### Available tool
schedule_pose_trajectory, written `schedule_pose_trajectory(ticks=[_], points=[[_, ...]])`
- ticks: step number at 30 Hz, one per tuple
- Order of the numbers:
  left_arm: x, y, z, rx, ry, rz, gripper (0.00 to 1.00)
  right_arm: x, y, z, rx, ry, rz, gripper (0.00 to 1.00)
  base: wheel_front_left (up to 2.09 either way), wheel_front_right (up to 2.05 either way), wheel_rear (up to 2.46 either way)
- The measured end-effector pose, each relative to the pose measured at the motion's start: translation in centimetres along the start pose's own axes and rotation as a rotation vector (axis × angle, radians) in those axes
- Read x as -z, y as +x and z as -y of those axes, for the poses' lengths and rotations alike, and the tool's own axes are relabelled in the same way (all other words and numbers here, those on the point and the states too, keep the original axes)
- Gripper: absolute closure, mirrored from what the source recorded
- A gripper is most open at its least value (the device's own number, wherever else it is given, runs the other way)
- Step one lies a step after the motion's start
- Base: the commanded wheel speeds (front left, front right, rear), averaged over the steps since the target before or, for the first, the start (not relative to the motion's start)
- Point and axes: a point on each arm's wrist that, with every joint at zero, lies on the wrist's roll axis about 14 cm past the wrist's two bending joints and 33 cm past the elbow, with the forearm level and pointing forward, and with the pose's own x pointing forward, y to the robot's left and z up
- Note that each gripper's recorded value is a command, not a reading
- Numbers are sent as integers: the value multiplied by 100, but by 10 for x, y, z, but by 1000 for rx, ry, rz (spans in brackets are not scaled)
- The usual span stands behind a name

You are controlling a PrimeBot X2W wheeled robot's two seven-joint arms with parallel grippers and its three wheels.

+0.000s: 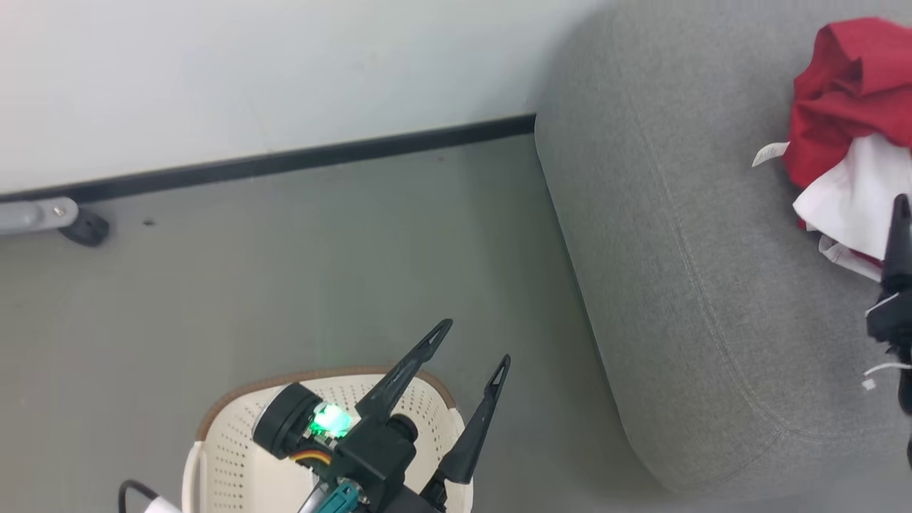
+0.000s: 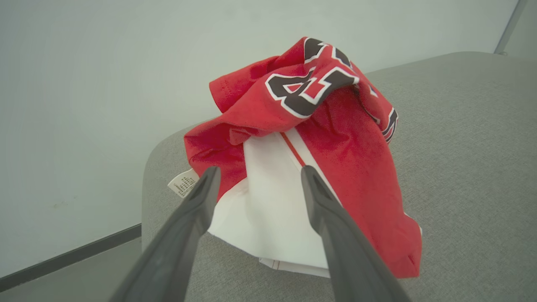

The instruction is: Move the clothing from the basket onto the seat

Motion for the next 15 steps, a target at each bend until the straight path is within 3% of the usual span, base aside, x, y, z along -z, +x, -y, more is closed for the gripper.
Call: schedule_pose_trajectory(ticks=[15], points=[[-28, -42, -21, -200, 57, 42, 0, -13, -54, -86, -250, 37, 105, 0, 0, 0, 0]])
